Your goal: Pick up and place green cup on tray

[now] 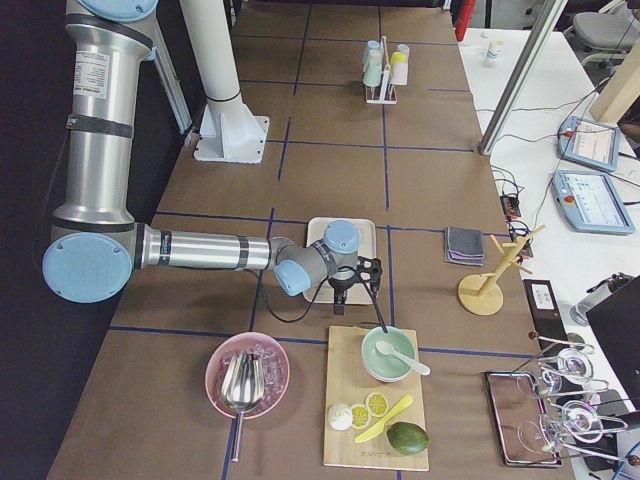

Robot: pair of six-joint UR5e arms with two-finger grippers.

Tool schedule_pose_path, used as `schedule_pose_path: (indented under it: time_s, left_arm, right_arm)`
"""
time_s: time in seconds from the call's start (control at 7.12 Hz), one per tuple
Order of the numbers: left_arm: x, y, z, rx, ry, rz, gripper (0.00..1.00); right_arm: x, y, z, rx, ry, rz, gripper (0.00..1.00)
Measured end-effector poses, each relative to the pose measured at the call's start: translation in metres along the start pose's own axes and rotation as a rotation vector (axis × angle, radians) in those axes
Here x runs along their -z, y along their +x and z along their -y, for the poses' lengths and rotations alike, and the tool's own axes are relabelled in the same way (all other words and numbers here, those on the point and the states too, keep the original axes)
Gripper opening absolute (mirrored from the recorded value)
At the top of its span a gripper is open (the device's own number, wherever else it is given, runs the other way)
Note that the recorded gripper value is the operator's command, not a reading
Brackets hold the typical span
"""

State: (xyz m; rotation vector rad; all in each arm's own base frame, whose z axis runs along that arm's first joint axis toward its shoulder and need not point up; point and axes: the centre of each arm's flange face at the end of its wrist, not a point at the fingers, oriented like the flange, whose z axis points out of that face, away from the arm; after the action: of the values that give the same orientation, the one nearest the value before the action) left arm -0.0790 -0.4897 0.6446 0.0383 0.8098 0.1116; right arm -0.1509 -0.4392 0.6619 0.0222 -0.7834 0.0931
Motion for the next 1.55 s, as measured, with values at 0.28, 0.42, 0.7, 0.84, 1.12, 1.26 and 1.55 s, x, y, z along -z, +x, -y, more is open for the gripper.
schedule_pose_path:
  time_s: [0.28,0.42,0.7,0.84,1.12,1.26,1.55]
  left_arm:
    - [0.001,0.001,0.001,-0.001,0.001,0.001,1.00]
    - [0.001,0.001,0.001,-0.001,0.002,0.001,1.00]
    - [0.002,0.001,0.002,-0.003,0.003,0.002,1.00]
    - [0.002,0.002,0.003,-0.005,0.004,0.002,1.00]
    - [0.003,0.002,0.004,-0.008,0.005,0.003,1.00]
    - [0.003,0.002,0.004,-0.008,0.005,0.004,1.00]
    - [0.002,0.002,0.005,-0.008,0.003,0.004,1.00]
  right_arm:
    - [-0.010,-0.004,-0.004,-0.006,-0.011,0.003,0.94]
    - [-0.012,-0.004,-0.005,-0.005,-0.013,0.003,0.86]
    - [-0.014,-0.001,-0.006,-0.008,-0.019,-0.001,0.81]
    - [-0.016,0.002,-0.006,-0.011,-0.024,-0.004,0.76]
    - [-0.020,0.008,-0.009,-0.018,-0.033,-0.010,0.61]
    - [-0.021,0.010,-0.010,-0.021,-0.035,-0.012,0.35]
    - [-0.021,0.010,-0.010,-0.024,-0.036,-0.012,0.01]
